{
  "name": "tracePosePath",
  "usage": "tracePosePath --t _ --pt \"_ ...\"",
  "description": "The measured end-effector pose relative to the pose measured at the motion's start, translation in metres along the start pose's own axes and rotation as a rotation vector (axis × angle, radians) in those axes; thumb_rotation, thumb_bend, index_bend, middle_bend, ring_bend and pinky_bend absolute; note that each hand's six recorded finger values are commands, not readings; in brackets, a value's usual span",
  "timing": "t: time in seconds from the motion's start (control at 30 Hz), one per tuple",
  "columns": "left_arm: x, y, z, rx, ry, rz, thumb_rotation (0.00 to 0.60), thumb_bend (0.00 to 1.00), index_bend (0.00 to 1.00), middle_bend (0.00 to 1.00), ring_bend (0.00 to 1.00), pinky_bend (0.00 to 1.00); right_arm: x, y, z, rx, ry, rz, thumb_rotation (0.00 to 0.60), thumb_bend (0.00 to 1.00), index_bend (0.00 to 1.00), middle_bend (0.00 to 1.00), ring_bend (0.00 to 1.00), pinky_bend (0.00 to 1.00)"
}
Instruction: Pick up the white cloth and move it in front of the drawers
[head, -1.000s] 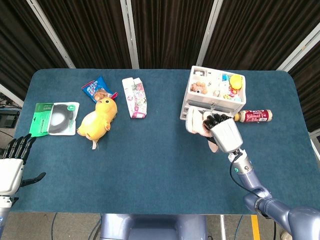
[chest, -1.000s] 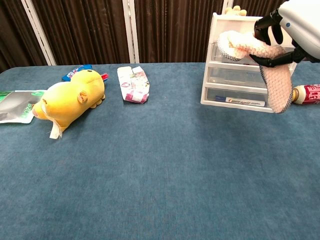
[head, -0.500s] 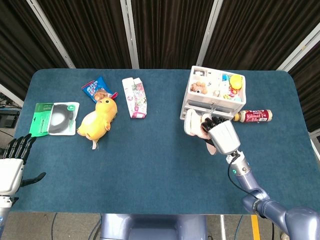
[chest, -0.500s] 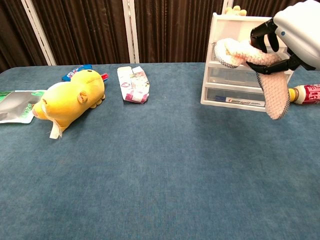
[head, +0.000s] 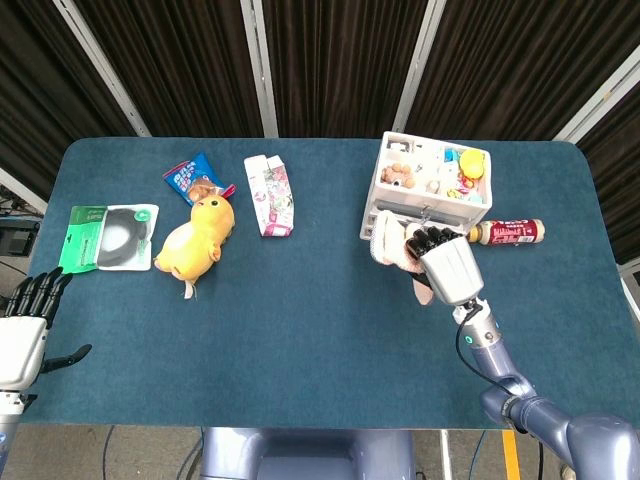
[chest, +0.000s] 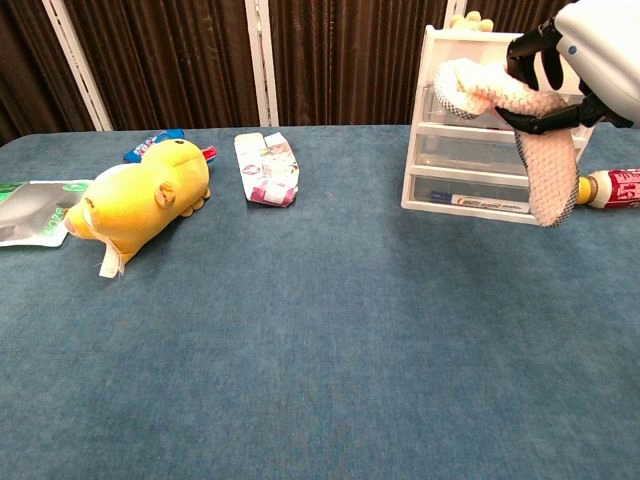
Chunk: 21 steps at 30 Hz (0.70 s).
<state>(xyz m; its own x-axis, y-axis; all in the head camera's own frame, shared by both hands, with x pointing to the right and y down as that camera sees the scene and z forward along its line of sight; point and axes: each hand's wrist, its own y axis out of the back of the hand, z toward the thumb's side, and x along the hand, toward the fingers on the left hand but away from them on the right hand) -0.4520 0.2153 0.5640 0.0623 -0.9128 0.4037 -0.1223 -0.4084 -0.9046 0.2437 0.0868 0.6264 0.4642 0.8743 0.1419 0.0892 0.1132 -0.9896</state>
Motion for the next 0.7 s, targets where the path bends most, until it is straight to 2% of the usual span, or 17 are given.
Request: tracePosePath --t 0.43,0.7 --pt "-0.0005 0.0004 0.001 0.001 -0.004 0.003 0.6 0.01 0.0 0.0 0.0 0.0 -0.0037 0.0103 -0.0031 -0.002 -0.005 -0.024 0.6 0.37 0.71 0.67 0.67 0.89" --pt "-0.0012 0.0006 0.0016 -0.002 -0.008 0.004 0.6 0.01 0.0 0.0 0.0 0.0 -0.0017 0.0085 0.0041 -0.015 -0.001 -0.013 0.6 0.37 0.71 0.67 0.67 0.89"
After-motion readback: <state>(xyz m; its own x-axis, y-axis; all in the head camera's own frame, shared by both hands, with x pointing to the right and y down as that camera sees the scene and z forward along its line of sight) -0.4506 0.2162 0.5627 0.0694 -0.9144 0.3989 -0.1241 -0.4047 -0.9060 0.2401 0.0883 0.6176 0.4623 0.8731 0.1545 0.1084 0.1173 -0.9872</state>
